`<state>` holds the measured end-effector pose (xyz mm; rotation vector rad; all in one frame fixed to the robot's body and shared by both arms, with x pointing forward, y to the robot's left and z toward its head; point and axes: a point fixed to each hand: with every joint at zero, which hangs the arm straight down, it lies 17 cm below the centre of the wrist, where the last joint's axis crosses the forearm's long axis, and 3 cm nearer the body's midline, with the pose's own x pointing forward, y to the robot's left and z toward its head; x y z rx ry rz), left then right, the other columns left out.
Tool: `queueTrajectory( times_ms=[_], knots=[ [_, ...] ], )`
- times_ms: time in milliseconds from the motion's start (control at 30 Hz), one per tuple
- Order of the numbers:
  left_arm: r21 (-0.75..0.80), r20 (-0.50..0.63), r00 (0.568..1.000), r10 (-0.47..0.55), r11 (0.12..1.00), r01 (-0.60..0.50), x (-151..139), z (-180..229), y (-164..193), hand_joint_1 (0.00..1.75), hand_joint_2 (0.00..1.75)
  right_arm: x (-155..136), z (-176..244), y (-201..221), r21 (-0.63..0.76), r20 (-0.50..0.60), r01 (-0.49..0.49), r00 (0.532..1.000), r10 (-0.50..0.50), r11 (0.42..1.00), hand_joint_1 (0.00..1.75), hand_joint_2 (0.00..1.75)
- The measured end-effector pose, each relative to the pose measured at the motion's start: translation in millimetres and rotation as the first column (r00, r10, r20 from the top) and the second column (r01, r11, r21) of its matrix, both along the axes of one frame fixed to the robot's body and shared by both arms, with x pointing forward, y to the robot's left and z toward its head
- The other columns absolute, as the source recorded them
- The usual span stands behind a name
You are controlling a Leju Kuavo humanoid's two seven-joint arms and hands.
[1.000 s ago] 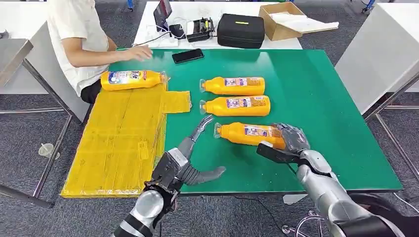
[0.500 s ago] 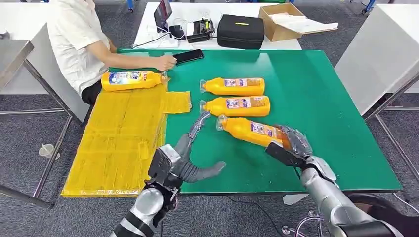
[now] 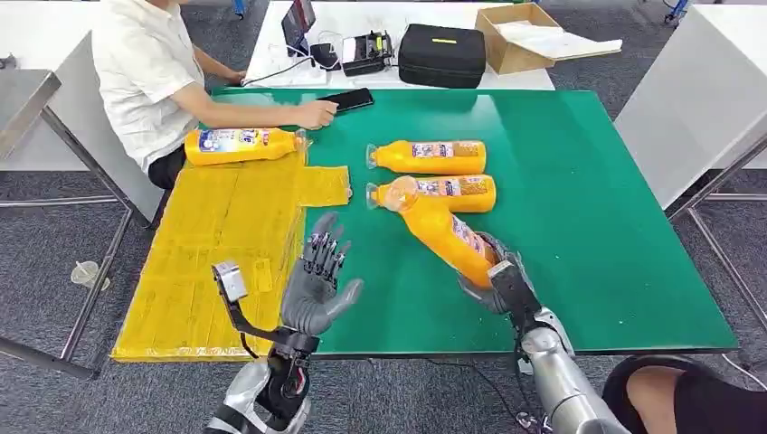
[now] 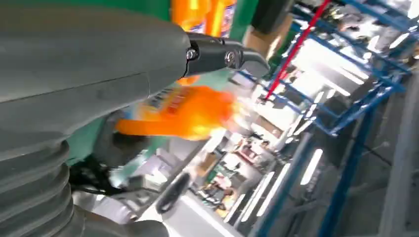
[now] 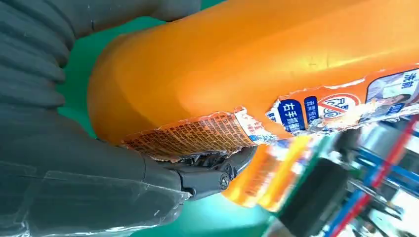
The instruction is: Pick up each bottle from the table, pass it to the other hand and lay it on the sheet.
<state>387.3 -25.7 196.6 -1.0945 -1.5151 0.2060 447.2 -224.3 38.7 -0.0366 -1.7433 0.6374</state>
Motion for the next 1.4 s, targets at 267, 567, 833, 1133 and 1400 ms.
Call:
queueTrajectory(
  times_ms=[267,567,833,1133,1400],
  knots=[
    [-0.039,-0.045,0.989,-0.144,0.989,0.143,-18.7,-18.3,-19.4,0.0,1.75,-16.7,43.4,62.3,0.194,0.087,-0.046,0.996,0.03,0.98,1.75,1.75],
    [-0.026,-0.067,0.992,-0.107,0.994,0.105,-9.9,-22.8,-15.4,0.0,1.75,-41.6,69.5,128.8,0.27,0.141,-0.148,0.984,0.113,0.951,1.75,1.75],
    [-0.025,-0.066,0.993,-0.1,0.995,0.098,-4.8,-19.3,-15.0,0.0,1.75,-64.5,69.8,173.4,0.268,0.139,-0.26,0.963,0.23,0.928,1.75,1.75],
    [0.036,-0.037,0.999,-0.002,0.999,0.004,9.3,-17.2,-6.0,0.0,1.75,-93.3,64.7,210.5,0.258,0.131,-0.357,0.934,0.334,0.898,1.75,1.75],
    [0.129,0.082,0.992,0.096,0.986,-0.106,12.3,-4.7,1.8,0.0,1.75,-94.7,48.4,217.7,0.19,0.101,-0.392,0.92,0.379,0.9,1.75,1.75]
  ],
)
